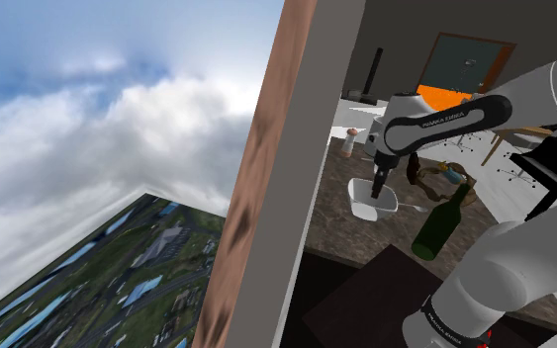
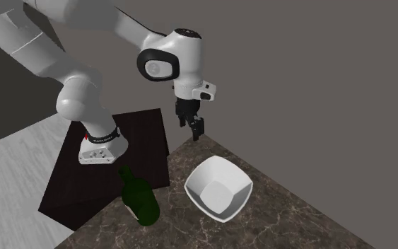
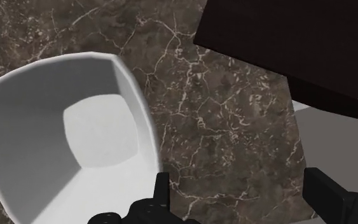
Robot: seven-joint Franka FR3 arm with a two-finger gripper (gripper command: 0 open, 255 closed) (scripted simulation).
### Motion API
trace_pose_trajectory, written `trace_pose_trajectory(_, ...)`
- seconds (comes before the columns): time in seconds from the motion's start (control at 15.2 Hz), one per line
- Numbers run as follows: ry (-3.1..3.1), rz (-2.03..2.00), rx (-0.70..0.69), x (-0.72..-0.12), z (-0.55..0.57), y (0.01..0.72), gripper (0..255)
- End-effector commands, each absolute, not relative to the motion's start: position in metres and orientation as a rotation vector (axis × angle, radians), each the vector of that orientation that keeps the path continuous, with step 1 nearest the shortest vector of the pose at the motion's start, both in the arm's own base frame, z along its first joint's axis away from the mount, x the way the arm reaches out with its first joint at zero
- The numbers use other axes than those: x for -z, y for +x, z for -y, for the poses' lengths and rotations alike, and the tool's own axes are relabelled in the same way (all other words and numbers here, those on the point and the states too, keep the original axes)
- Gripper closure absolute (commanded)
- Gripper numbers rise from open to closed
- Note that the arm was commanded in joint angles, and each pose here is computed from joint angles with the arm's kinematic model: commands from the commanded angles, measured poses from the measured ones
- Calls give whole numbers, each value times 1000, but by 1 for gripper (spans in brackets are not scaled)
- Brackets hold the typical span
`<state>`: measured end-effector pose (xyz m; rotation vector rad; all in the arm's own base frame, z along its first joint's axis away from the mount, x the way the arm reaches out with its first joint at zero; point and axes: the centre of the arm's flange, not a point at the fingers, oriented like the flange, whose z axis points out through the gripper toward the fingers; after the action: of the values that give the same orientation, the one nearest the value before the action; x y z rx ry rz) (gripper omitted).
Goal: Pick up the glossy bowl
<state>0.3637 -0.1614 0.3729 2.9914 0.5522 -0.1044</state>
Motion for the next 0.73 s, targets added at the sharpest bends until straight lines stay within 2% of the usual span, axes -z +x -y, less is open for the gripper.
trace_pose_trajectory(0.0, 2981, -598, 89, -356, 176, 374, 0)
trace_pose_trajectory(0.66, 2952, -729, 50, -283, 221, 410, 0)
